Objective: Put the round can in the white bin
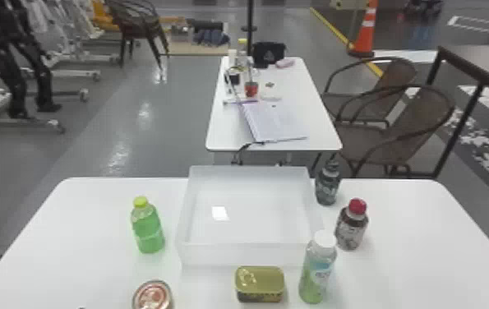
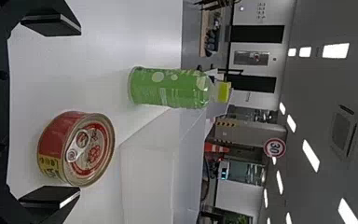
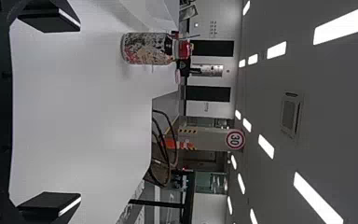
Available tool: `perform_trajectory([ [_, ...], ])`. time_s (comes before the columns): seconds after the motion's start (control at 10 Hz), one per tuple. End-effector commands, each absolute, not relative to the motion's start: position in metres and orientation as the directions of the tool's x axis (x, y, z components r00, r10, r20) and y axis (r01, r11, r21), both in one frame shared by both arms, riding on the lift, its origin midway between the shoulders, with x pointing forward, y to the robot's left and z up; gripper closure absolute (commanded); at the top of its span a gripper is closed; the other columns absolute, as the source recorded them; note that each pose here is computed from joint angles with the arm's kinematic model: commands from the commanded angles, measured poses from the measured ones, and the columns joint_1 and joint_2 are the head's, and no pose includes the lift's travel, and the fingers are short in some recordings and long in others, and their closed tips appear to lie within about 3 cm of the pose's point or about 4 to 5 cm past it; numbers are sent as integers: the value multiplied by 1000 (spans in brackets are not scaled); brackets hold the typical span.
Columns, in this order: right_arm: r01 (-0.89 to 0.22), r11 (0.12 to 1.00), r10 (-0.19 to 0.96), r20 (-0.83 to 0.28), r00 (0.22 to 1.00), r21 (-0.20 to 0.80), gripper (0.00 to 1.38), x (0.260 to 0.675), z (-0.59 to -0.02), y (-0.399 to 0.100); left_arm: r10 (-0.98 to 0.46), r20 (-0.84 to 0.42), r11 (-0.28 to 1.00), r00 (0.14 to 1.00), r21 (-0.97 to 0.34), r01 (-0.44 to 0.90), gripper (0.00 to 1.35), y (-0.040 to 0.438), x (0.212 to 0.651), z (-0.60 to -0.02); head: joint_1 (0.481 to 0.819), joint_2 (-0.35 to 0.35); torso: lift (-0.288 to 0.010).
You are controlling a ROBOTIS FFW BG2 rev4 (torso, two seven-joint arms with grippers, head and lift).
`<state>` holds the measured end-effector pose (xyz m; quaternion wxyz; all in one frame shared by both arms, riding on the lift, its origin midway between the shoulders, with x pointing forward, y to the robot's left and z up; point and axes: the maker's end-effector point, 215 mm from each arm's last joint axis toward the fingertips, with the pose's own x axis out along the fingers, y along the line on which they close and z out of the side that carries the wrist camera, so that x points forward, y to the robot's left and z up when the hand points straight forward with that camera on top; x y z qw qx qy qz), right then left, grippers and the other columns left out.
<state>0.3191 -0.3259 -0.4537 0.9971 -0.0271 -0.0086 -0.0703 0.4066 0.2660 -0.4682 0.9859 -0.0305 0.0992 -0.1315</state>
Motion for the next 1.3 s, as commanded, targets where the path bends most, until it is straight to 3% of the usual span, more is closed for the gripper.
perform_trajectory([
  [0.0, 139, 989, -138, 19, 990, -51, 25, 319, -455, -325, -281, -211, 959, 936, -81, 270, 102, 264, 415, -471, 549, 0, -100],
  [0.6, 137, 990, -136, 19, 991, -46, 25, 322, -456, -323, -461, -283, 885, 841, -77, 459, 98, 246, 445, -477, 549, 0, -100],
  [1.2, 132, 990, -131, 18, 991, -41, 25, 326, -458, -319, -656, -292, 752, 696, -180, 634, 119, 198, 457, -492, 549, 0, -100],
])
